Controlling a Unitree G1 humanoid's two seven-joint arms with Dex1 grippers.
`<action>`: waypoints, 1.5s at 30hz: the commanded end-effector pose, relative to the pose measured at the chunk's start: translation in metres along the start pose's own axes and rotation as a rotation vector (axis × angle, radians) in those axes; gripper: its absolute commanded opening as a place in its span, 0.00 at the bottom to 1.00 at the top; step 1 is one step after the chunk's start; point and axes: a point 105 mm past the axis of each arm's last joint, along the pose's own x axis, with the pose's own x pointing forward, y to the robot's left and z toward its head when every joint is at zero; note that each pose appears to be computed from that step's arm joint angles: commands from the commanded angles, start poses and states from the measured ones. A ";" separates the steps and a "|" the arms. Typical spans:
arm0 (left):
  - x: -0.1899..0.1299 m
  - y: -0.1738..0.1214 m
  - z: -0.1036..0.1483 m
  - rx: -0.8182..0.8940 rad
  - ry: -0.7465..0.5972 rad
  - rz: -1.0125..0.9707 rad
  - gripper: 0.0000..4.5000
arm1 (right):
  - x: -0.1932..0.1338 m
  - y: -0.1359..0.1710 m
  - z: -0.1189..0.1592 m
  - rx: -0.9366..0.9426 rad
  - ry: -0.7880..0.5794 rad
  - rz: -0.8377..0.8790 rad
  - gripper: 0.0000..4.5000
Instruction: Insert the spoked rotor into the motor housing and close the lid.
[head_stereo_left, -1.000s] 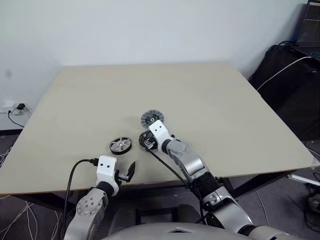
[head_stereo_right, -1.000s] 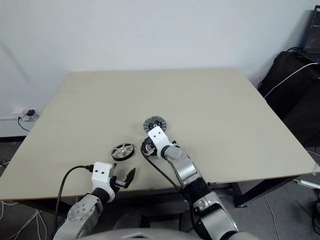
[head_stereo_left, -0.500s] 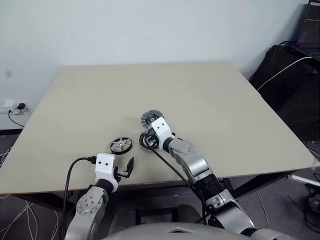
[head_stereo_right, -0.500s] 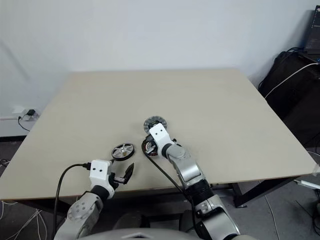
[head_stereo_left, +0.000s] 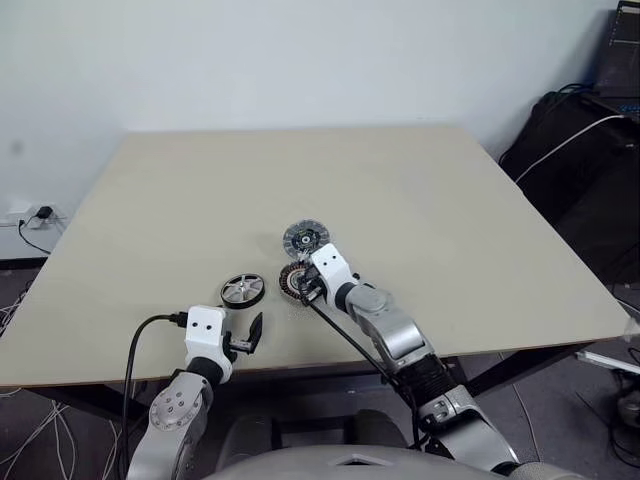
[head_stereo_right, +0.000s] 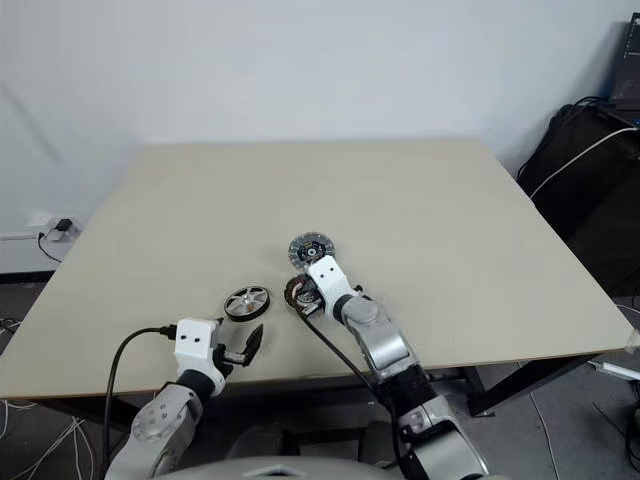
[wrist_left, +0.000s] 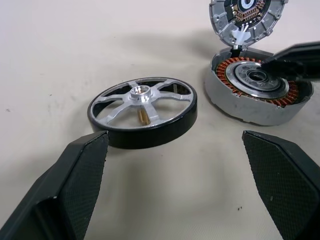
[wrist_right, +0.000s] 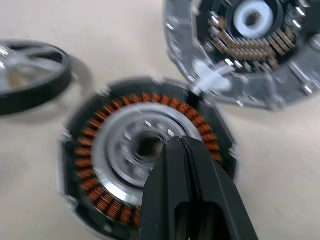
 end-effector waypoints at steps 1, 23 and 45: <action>0.002 -0.002 0.011 0.008 -0.048 -0.013 1.00 | -0.003 0.014 0.048 -0.017 -0.168 0.046 0.01; 0.001 -0.003 0.009 -0.003 -0.040 -0.014 1.00 | -0.007 0.009 0.034 -0.016 -0.140 0.038 0.01; 0.000 -0.001 0.007 -0.008 -0.033 -0.007 1.00 | -0.012 -0.003 -0.004 -0.019 0.000 0.007 0.01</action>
